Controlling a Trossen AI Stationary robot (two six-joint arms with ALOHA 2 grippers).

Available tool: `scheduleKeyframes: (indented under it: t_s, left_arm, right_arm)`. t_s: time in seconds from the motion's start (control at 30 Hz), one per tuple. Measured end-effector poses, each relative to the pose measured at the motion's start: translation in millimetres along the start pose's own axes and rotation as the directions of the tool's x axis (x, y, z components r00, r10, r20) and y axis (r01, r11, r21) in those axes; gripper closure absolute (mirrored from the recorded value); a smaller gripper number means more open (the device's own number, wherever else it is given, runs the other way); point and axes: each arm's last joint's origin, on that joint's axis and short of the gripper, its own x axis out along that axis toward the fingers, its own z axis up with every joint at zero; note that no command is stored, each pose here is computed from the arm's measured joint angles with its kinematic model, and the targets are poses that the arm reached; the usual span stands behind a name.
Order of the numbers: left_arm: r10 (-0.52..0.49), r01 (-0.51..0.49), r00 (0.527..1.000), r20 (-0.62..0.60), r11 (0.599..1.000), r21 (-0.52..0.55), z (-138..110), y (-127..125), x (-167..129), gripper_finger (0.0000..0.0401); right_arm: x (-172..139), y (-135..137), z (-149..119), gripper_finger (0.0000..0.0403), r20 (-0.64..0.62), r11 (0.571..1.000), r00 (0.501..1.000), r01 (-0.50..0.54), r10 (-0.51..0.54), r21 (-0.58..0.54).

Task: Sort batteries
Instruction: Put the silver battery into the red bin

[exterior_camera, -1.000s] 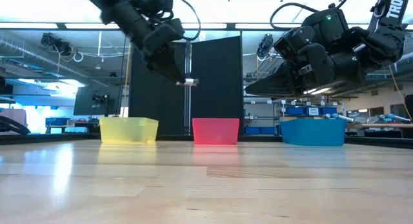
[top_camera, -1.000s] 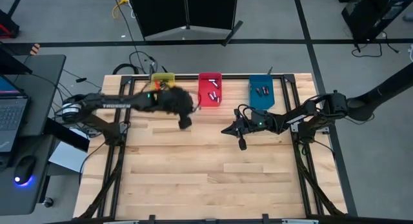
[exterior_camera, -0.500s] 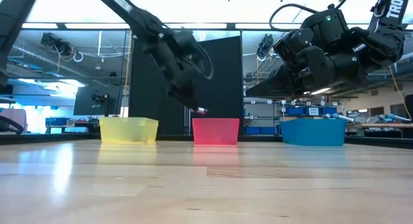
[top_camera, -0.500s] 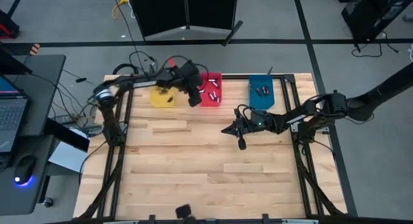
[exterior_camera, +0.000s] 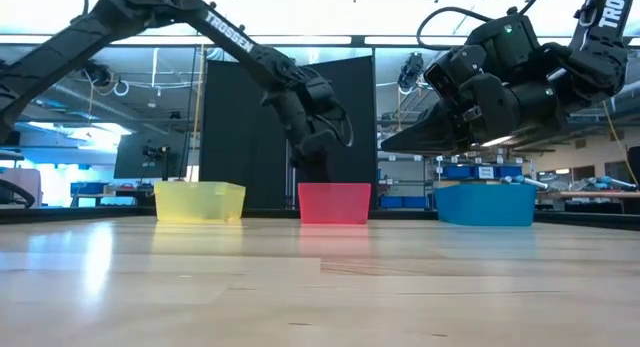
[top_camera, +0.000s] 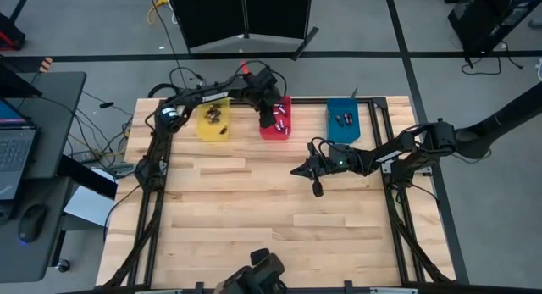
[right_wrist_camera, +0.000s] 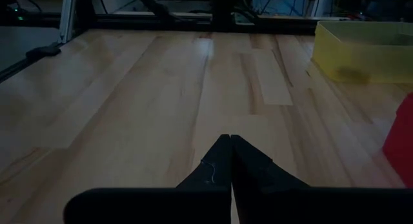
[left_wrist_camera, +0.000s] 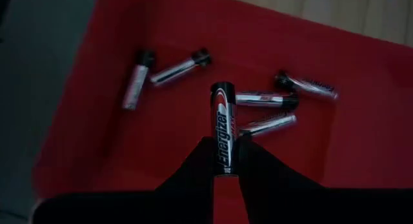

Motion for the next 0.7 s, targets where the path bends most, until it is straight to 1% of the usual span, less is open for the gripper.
scheduleKeyframes:
  t_s: [0.2, 0.43, 0.7]
  left_arm:
    - [-0.038, 0.038, 0.999, -0.001, 0.999, 0.0, -1, 6, 13, 0.0351]
    - [-0.037, 0.036, 0.999, -0.008, 0.999, -0.012, -5, 15, 17, 0.0351]
    - [-0.052, 0.052, 0.998, -0.039, 0.999, -0.002, -11, 18, 26, 0.0351]
  right_arm:
    - [0, 0, 0, 0.0394, -0.001, 1.0, 1.0, 0.0, 0.0, 0.0]
    - [0, 0, 0, 0.0394, -0.001, 1.0, 1.0, 0.0, 0.0, 0.0]
    - [0, 0, 0, 0.0394, 0.0, 1.0, 1.0, 0.0, 0.0, 0.0]
